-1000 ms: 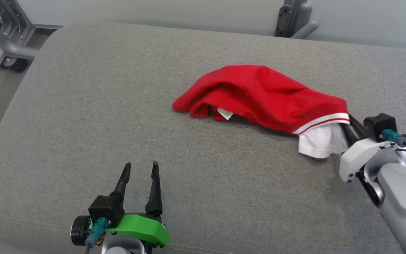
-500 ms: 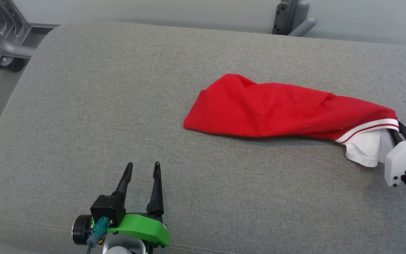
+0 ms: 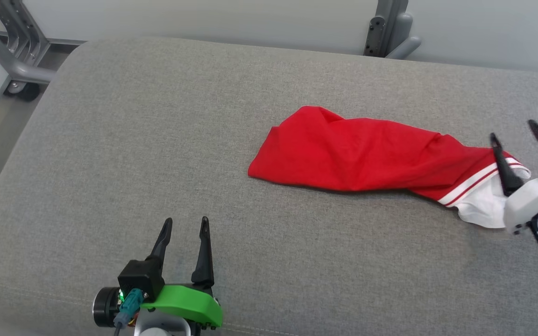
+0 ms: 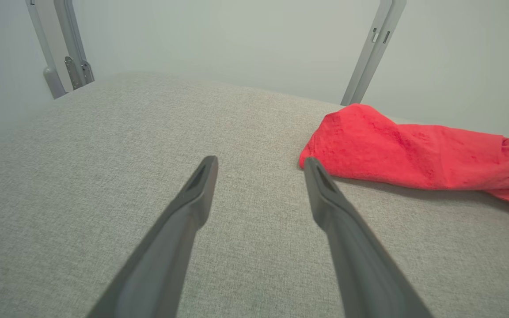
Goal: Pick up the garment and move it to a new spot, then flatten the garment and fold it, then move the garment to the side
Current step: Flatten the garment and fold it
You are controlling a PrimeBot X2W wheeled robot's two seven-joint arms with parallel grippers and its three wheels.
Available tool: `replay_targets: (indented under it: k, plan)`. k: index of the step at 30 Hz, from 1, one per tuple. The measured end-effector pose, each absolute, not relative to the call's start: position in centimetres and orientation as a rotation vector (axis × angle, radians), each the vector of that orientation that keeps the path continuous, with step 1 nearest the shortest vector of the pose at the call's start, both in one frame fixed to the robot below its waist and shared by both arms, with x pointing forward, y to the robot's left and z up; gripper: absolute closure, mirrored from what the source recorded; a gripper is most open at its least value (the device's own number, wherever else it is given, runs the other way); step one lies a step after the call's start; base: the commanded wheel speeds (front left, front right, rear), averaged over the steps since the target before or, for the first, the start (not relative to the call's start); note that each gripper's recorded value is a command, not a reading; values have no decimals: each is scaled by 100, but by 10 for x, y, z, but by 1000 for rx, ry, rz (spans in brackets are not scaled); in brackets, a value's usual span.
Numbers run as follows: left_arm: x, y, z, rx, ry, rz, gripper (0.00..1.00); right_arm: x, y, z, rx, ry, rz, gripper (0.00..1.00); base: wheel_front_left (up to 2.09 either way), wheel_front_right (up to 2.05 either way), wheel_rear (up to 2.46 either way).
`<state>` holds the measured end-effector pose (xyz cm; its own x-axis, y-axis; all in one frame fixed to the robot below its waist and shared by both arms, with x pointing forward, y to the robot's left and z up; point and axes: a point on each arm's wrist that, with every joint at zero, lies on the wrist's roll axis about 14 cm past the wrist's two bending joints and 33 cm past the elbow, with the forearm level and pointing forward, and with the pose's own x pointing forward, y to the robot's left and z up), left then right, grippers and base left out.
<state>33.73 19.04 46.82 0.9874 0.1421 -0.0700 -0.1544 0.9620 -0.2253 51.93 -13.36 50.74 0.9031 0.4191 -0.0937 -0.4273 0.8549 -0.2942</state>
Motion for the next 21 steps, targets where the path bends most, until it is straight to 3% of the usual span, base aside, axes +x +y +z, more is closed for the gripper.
replay_targets:
  k: [5,11,21]
  plan:
    - [335,188,472,-230,43,141,0,488,-65,505,-303,-16,639,0,0,0,0]
    - [333,192,468,-228,54,154,0,462,-9,462,-430,57,869,0,0,0,0]
    - [326,207,460,-239,83,222,0,465,30,410,-697,100,1094,0,0,0,0]
